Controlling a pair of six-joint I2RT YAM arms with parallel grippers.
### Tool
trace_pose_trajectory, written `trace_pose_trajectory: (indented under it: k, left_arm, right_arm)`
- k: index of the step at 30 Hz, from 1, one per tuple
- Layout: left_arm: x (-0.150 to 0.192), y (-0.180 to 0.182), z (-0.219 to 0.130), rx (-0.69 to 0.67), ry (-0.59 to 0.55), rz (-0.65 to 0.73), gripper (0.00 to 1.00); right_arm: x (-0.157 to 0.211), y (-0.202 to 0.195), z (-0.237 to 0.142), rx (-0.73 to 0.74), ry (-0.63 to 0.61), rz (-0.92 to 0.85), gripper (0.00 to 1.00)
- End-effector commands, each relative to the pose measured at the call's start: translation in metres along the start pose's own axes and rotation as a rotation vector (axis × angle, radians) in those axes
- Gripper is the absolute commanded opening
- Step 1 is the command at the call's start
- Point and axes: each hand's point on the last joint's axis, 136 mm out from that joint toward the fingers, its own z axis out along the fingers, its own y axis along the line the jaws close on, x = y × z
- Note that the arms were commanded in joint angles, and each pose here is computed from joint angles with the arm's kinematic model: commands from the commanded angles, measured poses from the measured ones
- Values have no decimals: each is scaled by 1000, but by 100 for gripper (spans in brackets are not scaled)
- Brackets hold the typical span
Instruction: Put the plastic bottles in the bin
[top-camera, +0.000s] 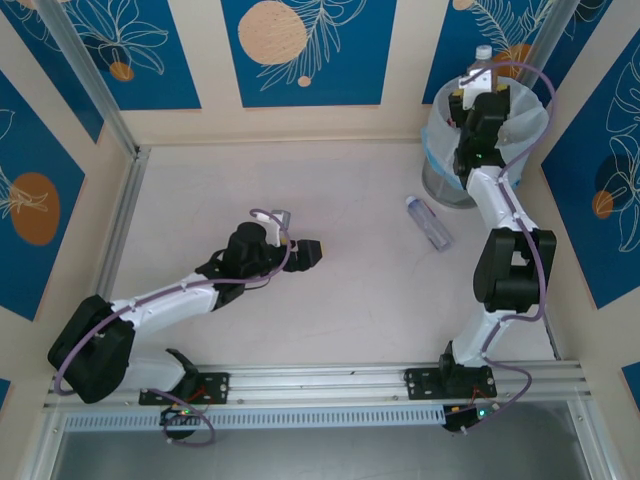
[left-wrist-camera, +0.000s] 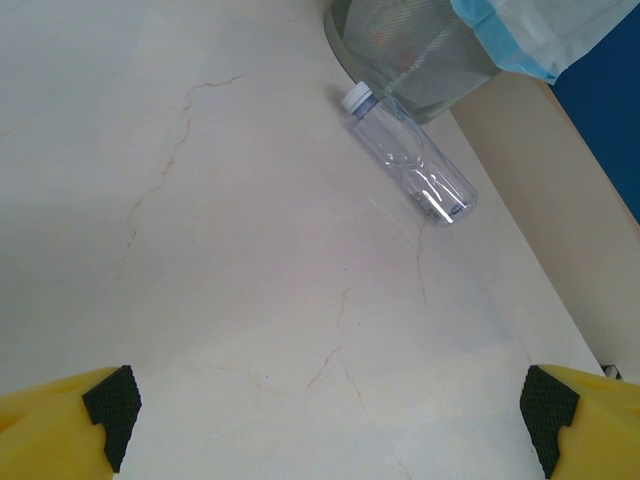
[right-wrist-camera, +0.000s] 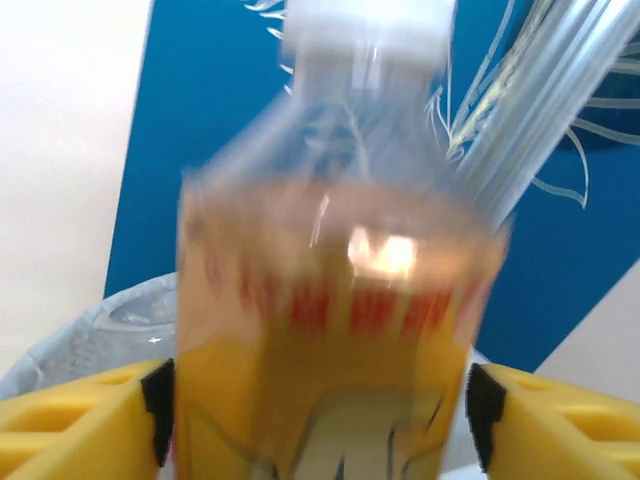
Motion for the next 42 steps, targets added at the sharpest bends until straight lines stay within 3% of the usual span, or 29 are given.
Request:
trace_pose_trajectory:
  k: [1, 12, 17, 22, 31, 36, 39, 42]
  left_arm:
    - [-11, -11, 2, 29, -12, 0, 99]
    - [-9, -12, 4, 34, -4, -1, 99]
    - [-8, -13, 5, 38, -3, 0, 99]
    - [-7, -12, 6, 37, 2, 1, 99]
    - [-6, -11, 11, 36, 9, -1, 99]
    - [-6, -9, 15, 29, 8, -6, 99]
    - [-7, -6, 17, 20, -1, -16, 99]
    - [-7, -5, 18, 14, -3, -19, 99]
  right_arm:
    - [9, -9, 1, 29, 89, 95, 85]
    - [-18, -19, -26, -12, 85, 239, 100]
    - [-25, -27, -53, -22, 85, 329, 100]
    - [-13, -21, -90, -96, 185, 428, 100]
    - [50, 43, -176, -438, 446, 570, 100]
    - [101, 66, -202, -484, 603, 601, 100]
    - [136, 83, -213, -554, 663, 532, 100]
    - [174, 82, -213, -508, 720, 494, 100]
